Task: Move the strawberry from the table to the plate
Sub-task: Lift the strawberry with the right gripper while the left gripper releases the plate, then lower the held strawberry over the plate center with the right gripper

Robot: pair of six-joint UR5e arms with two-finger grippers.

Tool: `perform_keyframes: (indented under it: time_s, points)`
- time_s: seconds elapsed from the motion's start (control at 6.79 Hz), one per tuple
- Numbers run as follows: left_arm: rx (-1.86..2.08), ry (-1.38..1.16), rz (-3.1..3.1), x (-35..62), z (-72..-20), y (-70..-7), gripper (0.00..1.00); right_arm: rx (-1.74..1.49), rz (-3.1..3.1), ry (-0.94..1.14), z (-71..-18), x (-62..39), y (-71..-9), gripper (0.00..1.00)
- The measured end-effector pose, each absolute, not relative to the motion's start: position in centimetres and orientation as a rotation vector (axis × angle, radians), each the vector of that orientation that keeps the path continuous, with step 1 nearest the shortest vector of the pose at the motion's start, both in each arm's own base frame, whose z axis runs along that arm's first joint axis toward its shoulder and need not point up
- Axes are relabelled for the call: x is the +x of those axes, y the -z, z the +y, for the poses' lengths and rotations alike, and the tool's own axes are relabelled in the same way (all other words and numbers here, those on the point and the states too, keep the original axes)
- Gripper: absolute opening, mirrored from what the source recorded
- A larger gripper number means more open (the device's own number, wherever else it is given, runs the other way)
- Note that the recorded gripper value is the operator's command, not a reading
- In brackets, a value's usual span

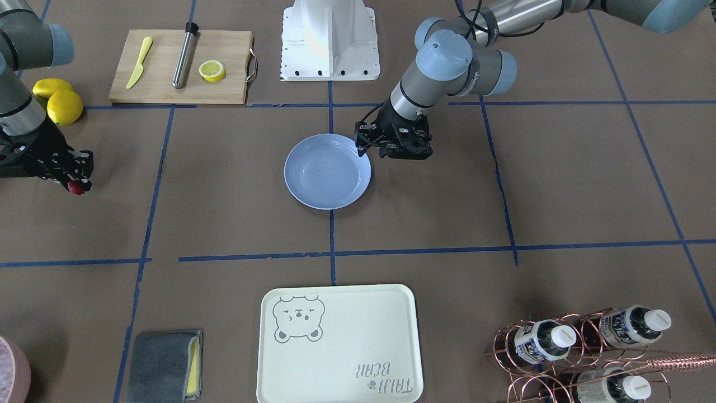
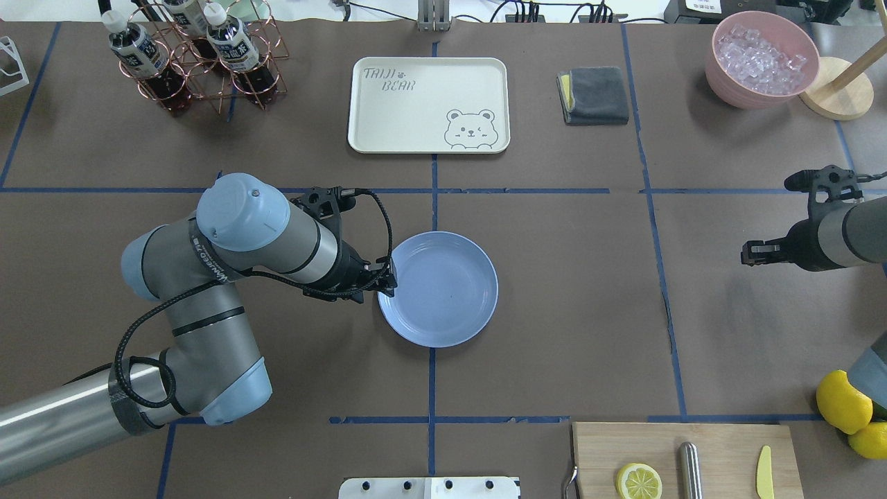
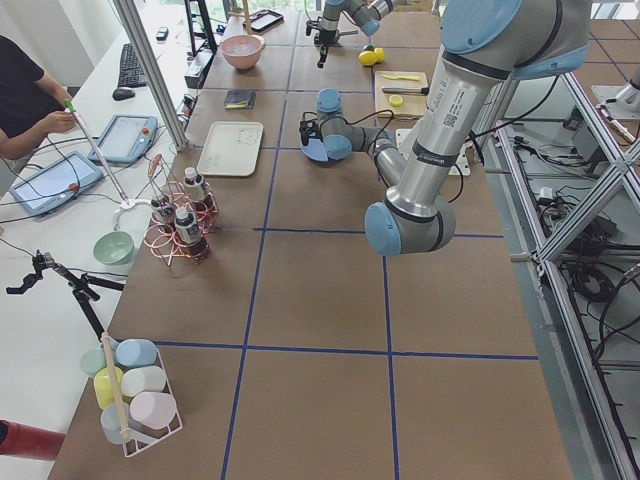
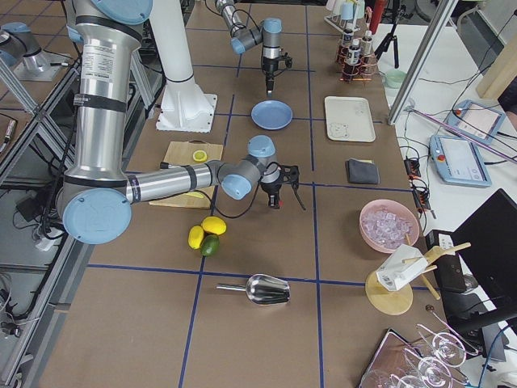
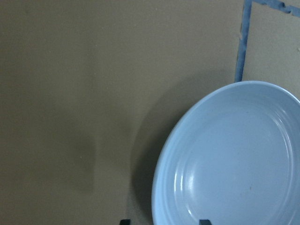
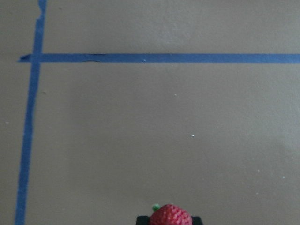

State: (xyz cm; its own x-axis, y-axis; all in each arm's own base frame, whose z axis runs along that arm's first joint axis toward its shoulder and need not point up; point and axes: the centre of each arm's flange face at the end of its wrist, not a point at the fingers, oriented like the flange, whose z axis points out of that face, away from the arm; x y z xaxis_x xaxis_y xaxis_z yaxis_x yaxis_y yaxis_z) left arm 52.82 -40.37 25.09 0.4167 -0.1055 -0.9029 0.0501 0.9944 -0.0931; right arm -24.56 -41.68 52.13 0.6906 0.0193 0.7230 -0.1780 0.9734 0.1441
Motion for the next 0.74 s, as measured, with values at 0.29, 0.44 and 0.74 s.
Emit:
perform_keyframes:
  time_s: [0.29,0.44,0.74]
  points:
    - [-0.045,0.097,1.147,51.3,-40.0,-25.3,0.58,0.162,-0.968,-0.229,-42.2,-30.8,-42.5,0.00]
    - [-0.033,0.092,1.155,50.0,-39.8,-25.5,0.58,0.117,-1.033,-0.287,-41.8,-35.4,-37.5,0.00]
    - [0.013,0.061,1.162,46.5,-39.8,-26.5,0.99,0.087,-1.043,-0.380,-39.2,-45.5,-27.2,0.00]
